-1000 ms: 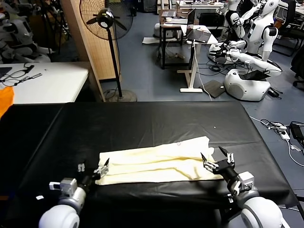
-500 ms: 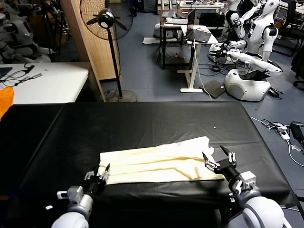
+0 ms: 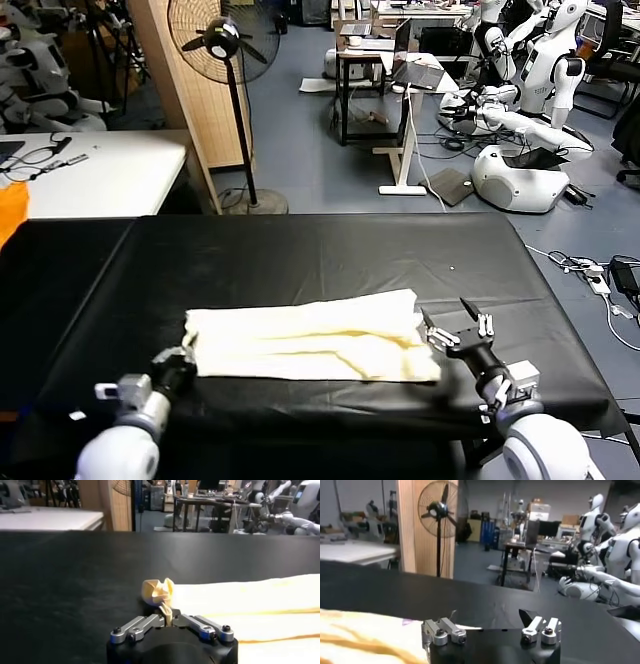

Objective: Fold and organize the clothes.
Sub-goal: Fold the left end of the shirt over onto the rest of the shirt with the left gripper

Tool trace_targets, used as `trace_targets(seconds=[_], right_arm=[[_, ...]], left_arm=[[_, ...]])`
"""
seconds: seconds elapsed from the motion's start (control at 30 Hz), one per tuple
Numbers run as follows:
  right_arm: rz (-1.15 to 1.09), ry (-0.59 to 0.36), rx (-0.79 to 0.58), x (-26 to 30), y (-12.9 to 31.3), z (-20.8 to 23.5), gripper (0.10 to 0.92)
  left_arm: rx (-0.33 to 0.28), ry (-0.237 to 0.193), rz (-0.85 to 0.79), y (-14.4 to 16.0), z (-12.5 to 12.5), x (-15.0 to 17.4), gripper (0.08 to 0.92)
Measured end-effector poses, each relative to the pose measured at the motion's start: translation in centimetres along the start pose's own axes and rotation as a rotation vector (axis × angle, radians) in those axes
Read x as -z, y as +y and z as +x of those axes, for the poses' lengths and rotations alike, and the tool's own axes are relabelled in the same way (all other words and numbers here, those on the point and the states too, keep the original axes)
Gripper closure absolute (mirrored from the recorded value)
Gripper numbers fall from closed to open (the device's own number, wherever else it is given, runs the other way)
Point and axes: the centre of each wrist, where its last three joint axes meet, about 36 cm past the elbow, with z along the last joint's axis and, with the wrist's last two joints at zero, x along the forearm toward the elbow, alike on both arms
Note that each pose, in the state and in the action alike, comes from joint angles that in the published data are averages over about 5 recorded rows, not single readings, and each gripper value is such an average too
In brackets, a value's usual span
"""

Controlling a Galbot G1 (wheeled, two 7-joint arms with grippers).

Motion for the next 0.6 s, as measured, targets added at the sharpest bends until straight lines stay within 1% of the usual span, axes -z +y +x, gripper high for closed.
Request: trace_targets(seconds=[0.17, 0.4, 0.5, 0.6], right_arm=[[-0.031, -0.04, -0.006, -0.4, 0.9, -0.4, 0.224], [-0.058, -0.063, -0.018, -0.9, 1.5, -0.4, 0.224], [-0.064, -0.064, -0.025, -1.1, 1.6, -0.2, 0.224], [-0.067, -0.063, -0.032, -1.2, 1.6, 0.1, 0.224]], left_arm=[[0.073, -0.016, -0.096, 6.9, -2.5, 1.4, 0.841], [0.192, -0.004, -0.207, 16.4, -6.2, 4.8, 0.841], [0.239, -0.001, -0.245, 19.3, -7.3, 6.7, 0.841], [0.266, 0.009, -0.257, 20.6, -7.7, 8.4, 0.841]])
